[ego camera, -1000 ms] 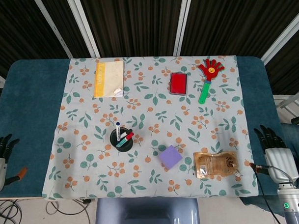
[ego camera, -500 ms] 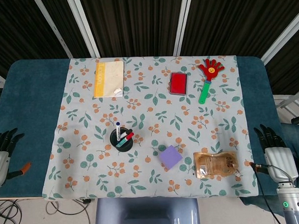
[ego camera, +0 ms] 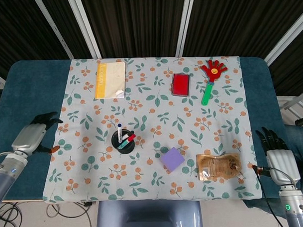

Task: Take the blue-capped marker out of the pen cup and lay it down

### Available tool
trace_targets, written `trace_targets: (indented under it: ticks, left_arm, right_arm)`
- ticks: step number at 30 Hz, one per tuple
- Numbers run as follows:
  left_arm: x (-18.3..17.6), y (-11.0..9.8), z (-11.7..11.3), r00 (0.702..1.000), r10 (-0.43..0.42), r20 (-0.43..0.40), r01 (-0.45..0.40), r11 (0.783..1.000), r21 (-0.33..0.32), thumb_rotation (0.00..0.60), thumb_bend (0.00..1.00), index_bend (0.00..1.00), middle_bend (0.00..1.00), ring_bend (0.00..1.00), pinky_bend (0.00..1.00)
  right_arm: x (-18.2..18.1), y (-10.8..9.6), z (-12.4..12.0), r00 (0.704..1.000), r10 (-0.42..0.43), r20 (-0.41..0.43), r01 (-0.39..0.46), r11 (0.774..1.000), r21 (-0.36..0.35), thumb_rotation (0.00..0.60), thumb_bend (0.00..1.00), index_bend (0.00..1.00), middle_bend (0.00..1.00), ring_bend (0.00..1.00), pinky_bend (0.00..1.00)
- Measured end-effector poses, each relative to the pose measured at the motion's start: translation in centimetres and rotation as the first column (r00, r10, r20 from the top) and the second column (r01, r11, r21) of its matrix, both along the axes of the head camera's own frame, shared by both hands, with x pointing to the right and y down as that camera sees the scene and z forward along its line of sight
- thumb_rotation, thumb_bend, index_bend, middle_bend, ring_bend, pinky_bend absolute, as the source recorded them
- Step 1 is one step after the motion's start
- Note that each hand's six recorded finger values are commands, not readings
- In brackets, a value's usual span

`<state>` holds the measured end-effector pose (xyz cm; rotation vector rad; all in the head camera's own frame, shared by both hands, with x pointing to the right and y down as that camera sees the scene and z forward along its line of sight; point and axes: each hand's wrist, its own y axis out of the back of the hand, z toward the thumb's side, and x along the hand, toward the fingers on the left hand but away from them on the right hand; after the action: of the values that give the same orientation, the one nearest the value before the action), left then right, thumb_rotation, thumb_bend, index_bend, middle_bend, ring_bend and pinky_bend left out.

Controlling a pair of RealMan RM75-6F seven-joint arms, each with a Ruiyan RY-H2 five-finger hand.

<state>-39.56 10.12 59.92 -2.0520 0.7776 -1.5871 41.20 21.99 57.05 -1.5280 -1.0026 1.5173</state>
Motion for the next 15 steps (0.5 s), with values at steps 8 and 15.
trace_targets:
  ticks: [8, 15]
  left_arm:
    - [5.8, -4.6, 2.0, 0.993, -0.034, -0.115, 0.014, 0.985, -0.17, 0.6, 0.19, 0.28, 0.03, 0.0, 0.0]
    - [9.3, -5.9, 3.8, 0.987, -0.056, -0.152, 0.024, 0.979, -0.203, 0.6, 0.19, 0.3, 0.03, 0.0, 0.0]
  right_arm:
    - [0.1, 0.3, 0.1, 1.0, -0.007, -0.006, 0.006, 1.0, -0.008, 0.6, 0.05, 0.07, 0.0, 0.03, 0.19]
    - [0.4, 0.4, 0.0, 1.0, -0.002, -0.007, 0.002, 1.0, -0.008, 0.6, 0.05, 0.07, 0.0, 0.03, 0.19]
